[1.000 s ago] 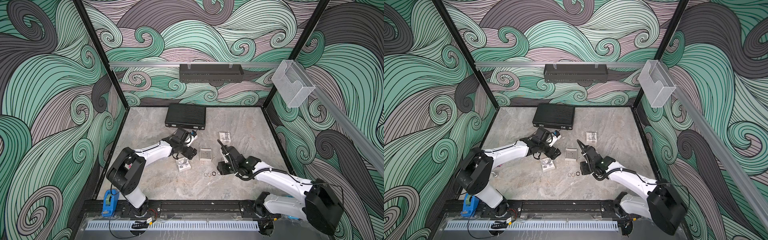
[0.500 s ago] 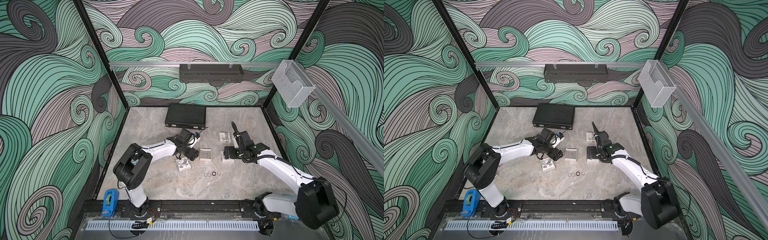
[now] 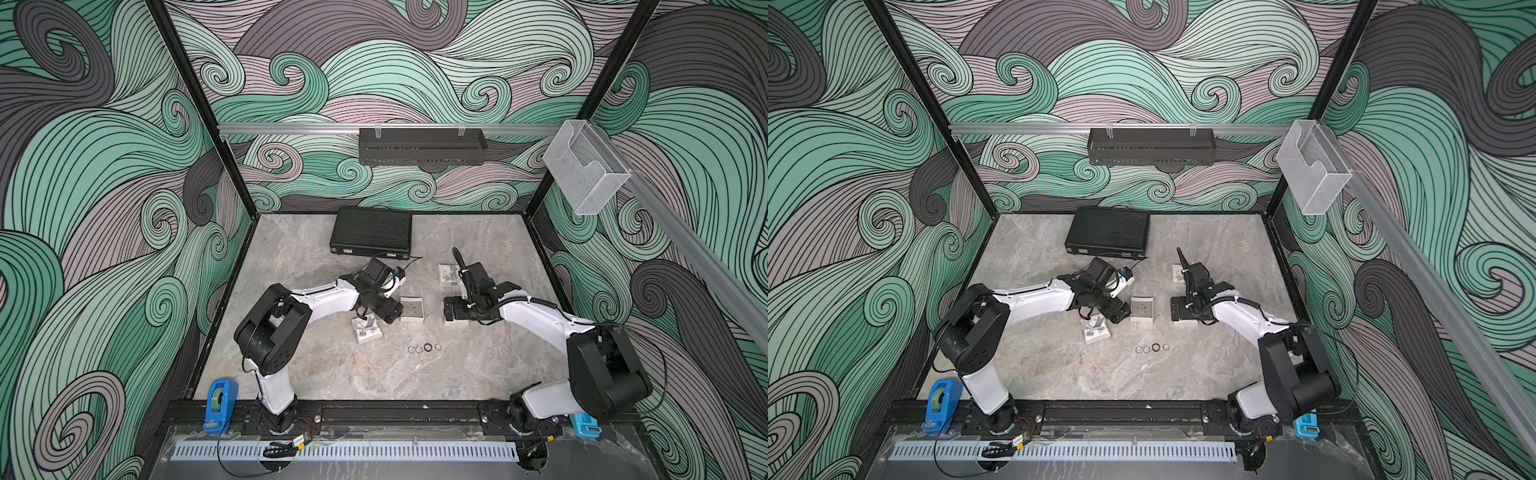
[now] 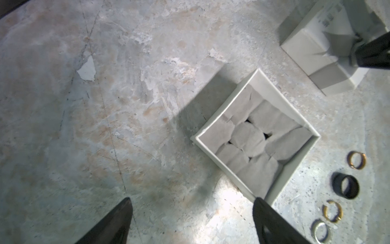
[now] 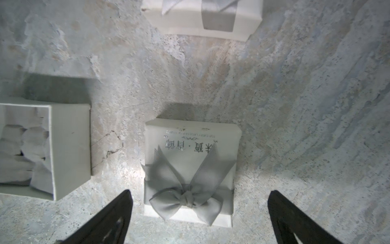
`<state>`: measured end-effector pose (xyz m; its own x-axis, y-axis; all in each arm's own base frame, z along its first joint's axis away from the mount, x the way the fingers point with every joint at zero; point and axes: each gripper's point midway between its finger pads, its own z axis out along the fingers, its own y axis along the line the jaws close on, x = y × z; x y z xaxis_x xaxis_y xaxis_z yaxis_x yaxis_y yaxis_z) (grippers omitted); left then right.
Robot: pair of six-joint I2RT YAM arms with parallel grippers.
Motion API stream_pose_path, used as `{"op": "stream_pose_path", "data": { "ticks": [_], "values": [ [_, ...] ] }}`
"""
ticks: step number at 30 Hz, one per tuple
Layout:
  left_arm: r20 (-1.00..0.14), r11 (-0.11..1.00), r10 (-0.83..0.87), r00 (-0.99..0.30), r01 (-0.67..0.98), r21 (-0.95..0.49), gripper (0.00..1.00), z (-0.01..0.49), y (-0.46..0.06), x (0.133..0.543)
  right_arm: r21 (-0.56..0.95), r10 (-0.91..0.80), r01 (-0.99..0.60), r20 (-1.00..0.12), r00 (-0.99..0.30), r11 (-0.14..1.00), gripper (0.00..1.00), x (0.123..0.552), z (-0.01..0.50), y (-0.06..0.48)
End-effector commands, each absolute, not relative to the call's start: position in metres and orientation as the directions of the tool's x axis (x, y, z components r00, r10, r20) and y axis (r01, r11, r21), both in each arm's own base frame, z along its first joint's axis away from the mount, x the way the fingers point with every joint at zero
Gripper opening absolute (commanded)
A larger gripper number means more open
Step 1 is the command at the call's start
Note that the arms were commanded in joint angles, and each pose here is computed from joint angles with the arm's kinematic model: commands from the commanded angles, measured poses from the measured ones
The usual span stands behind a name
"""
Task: Take the rings out of the lift-off lid box
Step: Pick up the lid from the center of the board.
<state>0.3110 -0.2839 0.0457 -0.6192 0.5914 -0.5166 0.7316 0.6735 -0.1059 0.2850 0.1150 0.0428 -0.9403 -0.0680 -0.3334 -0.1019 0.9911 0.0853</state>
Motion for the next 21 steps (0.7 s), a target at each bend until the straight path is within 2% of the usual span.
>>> {"op": "stream_pose_path", "data": {
  "ticks": [1,15,21],
  "values": [
    [-0.542,0.656,0.579,-0.609,0.743,-0.134,0.90,0.054,-0.299,0.314,0.099,-0.066,-0.109,-0.364,-0.929,0.989,1.00,0.297,0.050,0.120],
    [-0.551,0.668,0.587,-0.593,0.739,-0.084,0.90,0.066,-0.289,0.313,0.064,-0.074,-0.102,-0.346,-0.935,0.993,1.00,0.309,0.038,0.123],
    [-0.578,0.706,0.577,-0.577,0.708,-0.002,0.91,0.083,-0.268,0.314,0.032,-0.097,-0.114,-0.333,-0.938,0.993,0.90,0.307,0.034,0.127]
  ]
}}
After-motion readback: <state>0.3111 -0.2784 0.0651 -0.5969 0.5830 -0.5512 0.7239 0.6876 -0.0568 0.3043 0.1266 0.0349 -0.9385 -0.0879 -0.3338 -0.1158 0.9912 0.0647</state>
